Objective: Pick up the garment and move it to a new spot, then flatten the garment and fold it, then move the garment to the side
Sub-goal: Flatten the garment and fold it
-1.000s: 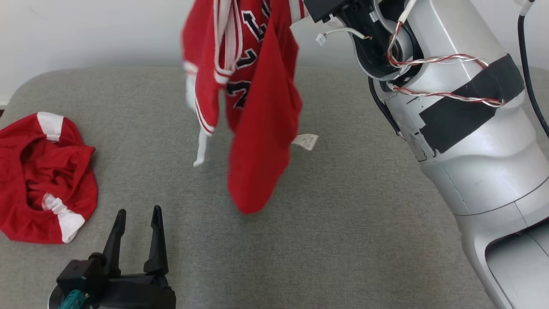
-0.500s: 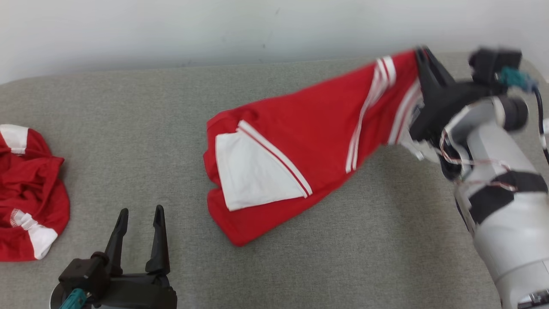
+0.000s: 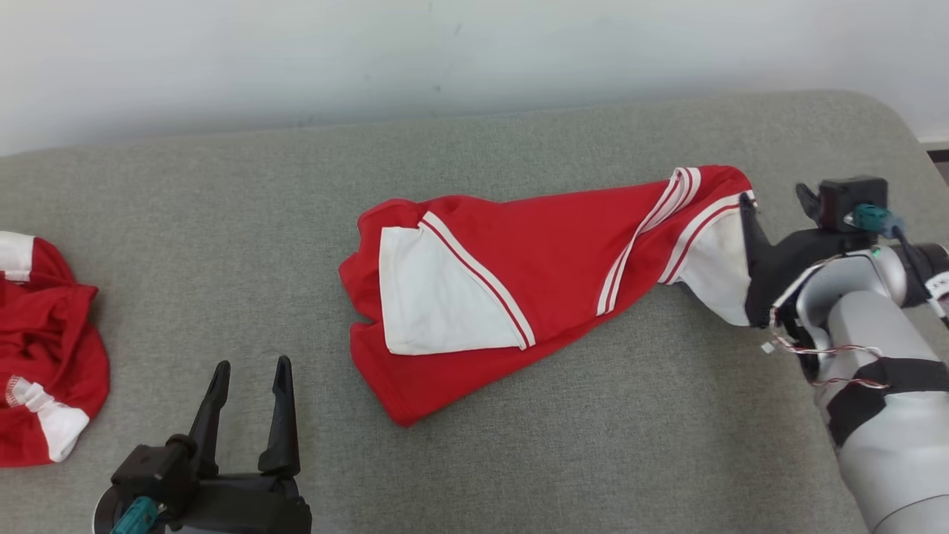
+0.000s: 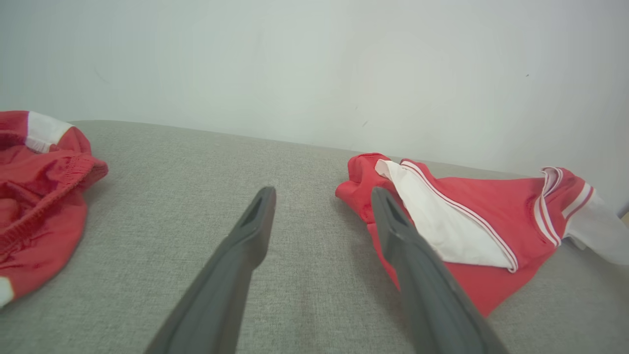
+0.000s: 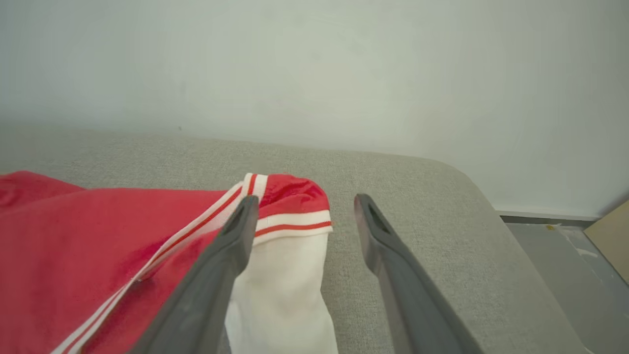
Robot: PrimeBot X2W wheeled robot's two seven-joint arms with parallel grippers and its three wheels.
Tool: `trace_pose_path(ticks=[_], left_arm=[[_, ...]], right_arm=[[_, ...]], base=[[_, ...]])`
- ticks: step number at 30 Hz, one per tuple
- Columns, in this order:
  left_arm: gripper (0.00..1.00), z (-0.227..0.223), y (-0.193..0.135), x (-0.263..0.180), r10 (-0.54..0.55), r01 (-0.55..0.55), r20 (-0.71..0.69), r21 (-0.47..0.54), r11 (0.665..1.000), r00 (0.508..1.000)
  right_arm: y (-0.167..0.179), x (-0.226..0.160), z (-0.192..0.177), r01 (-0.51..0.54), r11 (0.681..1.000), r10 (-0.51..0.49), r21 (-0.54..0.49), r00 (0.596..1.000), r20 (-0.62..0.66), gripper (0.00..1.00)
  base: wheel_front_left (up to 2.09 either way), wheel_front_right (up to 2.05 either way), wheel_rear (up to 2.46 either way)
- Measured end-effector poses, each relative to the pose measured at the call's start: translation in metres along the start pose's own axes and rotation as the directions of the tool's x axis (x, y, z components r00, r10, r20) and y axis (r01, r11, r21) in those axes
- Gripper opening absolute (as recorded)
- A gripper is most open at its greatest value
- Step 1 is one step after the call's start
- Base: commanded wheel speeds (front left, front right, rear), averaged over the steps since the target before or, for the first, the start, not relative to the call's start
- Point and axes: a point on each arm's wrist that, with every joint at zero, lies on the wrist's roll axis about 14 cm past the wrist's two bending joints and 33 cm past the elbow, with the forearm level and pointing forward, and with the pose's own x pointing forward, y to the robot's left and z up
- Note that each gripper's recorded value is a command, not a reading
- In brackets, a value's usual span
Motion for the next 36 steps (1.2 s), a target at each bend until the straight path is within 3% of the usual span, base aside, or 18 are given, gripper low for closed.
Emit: trace_pose_path(ticks=[3, 7, 11, 15, 20, 36], left_arm=[[1.0, 0.003, 0.003, -0.005, 0.007, -0.007, 0.005, 0.0, 1.0, 1.0], [1.0, 0.004, 0.008, -0.012, 0.026, -0.026, 0.006, 0.0, 1.0, 1.0], [1.0, 0.006, 0.014, -0.016, 0.047, -0.047, 0.009, 0.003, 0.999, 0.999], [1.0, 0.006, 0.019, -0.016, 0.06, -0.06, 0.009, 0.003, 0.998, 0.998], [1.0, 0.004, 0.024, -0.014, 0.072, -0.072, 0.005, 0.002, 0.997, 0.997], [1.0, -0.001, 0.039, -0.011, 0.112, -0.112, -0.009, 0.01, 0.994, 0.994]], right_arm=[[0.032, -0.001, 0.017, -0.069, 0.996, 0.072, -0.06, 0.996, 0.055, 1.0], [0.102, -0.009, 0.024, -0.218, 0.968, 0.228, -0.123, 0.971, 0.073, 1.0], [0.157, -0.024, -0.001, -0.355, 0.922, 0.356, -0.152, 0.934, -0.019, 1.0], [0.19, -0.035, -0.027, -0.45, 0.879, 0.436, -0.16, 0.892, -0.116, 1.0], [0.206, -0.04, -0.053, -0.509, 0.843, 0.475, -0.173, 0.856, -0.205, 1.0], [0.199, -0.029, -0.076, -0.521, 0.822, 0.45, -0.23, 0.842, -0.297, 1.0]], base=[[0.0, 0.0, 0.0], [0.0, 0.0, 0.0], [0.0, 0.0, 0.0], [0.0, 0.0, 0.0], [0.0, 0.0, 0.0], [0.0, 0.0, 0.0]])
